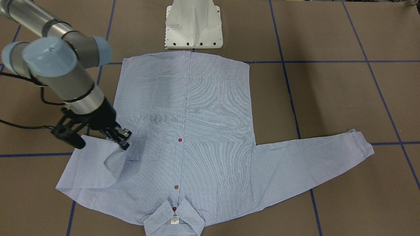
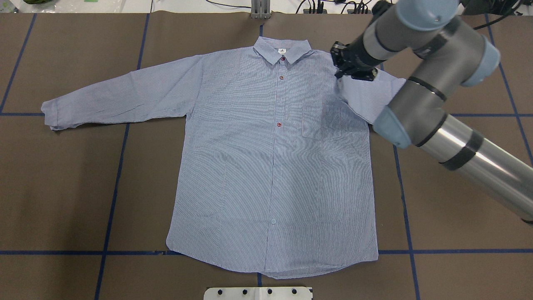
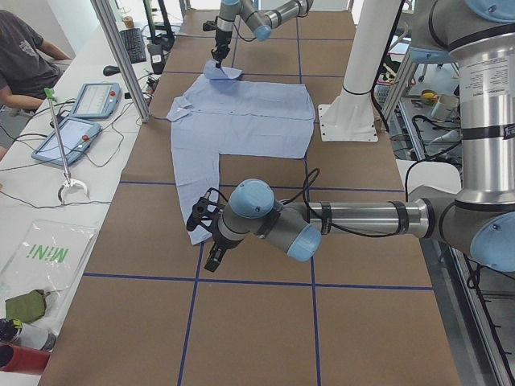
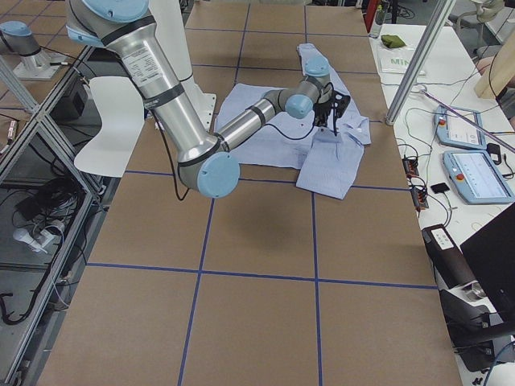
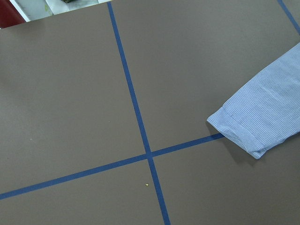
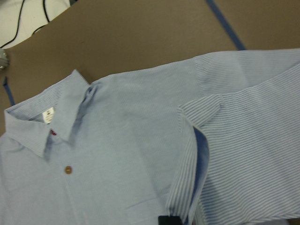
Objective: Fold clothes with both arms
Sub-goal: 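Grasp the sleeve with the right gripper and fold it across the shirt front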
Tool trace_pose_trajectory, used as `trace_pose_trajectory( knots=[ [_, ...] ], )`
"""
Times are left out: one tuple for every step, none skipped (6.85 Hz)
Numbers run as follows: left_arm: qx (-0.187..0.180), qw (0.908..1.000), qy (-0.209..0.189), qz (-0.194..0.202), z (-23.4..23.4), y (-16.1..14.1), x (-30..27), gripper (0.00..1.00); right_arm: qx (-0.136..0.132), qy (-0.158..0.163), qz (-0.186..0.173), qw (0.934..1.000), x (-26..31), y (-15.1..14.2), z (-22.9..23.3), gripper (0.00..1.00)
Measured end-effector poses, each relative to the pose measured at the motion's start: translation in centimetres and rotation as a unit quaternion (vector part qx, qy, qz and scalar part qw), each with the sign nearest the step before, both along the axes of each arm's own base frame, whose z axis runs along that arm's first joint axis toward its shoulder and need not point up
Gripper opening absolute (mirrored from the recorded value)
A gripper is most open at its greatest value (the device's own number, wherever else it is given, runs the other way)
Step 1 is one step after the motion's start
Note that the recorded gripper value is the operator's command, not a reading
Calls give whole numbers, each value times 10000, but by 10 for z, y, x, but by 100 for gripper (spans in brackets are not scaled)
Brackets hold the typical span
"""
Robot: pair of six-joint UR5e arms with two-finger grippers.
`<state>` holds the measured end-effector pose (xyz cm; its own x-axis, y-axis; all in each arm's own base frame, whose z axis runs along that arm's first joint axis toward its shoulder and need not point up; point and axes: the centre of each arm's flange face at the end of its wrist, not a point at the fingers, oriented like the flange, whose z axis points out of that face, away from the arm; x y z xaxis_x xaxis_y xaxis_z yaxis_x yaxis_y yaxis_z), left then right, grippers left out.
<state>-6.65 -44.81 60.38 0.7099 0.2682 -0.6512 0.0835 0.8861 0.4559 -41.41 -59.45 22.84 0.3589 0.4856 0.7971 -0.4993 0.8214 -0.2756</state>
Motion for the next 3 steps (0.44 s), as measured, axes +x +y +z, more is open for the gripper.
trace_pose_trajectory(
  knots=[
    [5, 10000, -3, -2, 0, 0, 0, 100, 24, -120, 84, 9999, -48, -2, -50, 0],
    [10, 10000, -7, -2, 0, 0, 0, 100, 134, -210, 83, 9997, -92, -2, -94, 0],
    [14, 10000, -10, 0, 0, 0, 0, 100, 211, -216, 99, 9995, -126, -2, -125, 0]
  ],
)
